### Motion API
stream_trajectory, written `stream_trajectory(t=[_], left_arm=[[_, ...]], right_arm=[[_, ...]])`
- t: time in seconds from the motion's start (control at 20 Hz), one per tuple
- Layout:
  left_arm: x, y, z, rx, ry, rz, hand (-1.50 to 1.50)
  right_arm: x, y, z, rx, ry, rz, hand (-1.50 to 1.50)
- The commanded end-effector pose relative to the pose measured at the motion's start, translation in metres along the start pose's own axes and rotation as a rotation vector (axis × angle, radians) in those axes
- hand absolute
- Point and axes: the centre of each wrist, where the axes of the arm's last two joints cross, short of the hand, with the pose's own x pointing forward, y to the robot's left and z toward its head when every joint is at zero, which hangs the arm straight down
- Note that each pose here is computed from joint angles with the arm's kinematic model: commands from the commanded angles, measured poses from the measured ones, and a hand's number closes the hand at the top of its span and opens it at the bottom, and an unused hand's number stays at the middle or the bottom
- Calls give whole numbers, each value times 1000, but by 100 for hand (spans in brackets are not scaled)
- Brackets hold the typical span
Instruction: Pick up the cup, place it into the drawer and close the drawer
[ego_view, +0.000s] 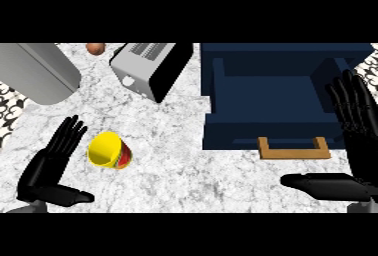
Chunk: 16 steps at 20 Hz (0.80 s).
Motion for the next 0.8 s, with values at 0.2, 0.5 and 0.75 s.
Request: stream_trajectory(t=[0.2, 0.5, 0.75], left_arm=[[-39, 26, -22, 32, 37, -3, -150], [-75, 46, 8, 59, 31, 16, -150], [-96, 25, 2, 58, 6, 11, -150]], right_arm=[[-6, 15, 14, 15, -23, 5, -150], [-9, -5, -2, 10, -9, -8, -150], [-13, 0, -6, 30, -15, -5, -150]])
